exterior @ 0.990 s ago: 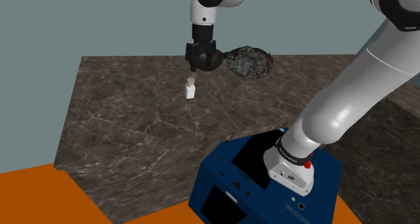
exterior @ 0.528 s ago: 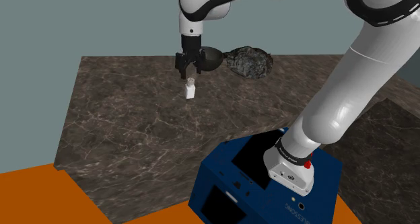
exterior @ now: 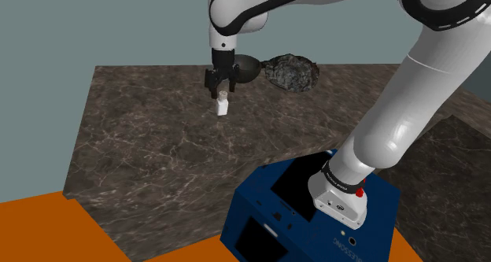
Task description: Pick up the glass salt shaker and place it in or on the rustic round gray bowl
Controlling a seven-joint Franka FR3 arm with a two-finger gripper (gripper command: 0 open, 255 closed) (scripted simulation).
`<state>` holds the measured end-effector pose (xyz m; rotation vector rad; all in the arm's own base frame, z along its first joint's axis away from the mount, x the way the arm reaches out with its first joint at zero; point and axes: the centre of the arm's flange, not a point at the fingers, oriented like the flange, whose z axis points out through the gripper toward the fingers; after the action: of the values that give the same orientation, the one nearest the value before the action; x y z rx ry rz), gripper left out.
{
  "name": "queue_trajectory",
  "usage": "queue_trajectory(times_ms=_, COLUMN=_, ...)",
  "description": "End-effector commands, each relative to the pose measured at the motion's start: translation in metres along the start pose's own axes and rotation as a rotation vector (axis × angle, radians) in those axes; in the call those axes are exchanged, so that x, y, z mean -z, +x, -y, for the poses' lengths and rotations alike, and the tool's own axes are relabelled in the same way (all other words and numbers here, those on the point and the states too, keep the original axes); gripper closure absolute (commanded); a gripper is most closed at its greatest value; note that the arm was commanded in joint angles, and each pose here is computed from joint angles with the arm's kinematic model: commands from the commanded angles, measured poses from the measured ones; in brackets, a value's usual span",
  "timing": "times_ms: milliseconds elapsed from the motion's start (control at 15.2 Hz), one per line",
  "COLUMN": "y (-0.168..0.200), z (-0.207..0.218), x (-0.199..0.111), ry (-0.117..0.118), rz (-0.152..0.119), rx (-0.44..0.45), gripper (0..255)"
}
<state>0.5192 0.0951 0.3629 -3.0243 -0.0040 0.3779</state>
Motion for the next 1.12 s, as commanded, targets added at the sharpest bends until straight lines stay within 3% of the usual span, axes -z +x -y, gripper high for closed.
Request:
queue_trajectory(times_ms=0, y=0.000, z=0.000, x=0.000, ry=0.000, rz=0.000, rx=0.000, gripper=0)
queue_trajectory(times_ms=132, y=0.000, z=0.000, x=0.000, ry=0.000, rz=0.000, rx=0.000, gripper=0)
queue_trajectory(times_ms=198, y=0.000, z=0.000, x=0.000, ry=0.000, rz=0.000, rx=0.000, gripper=255)
queue_trajectory(times_ms=792, y=0.000, z=0.000, x=0.000, ry=0.000, rz=0.000, rx=0.000, gripper=255)
queue_trajectory(times_ms=1056, y=-0.005, z=0.002, x=0.020, ry=0.000, rz=0.000, rx=0.000, gripper=255)
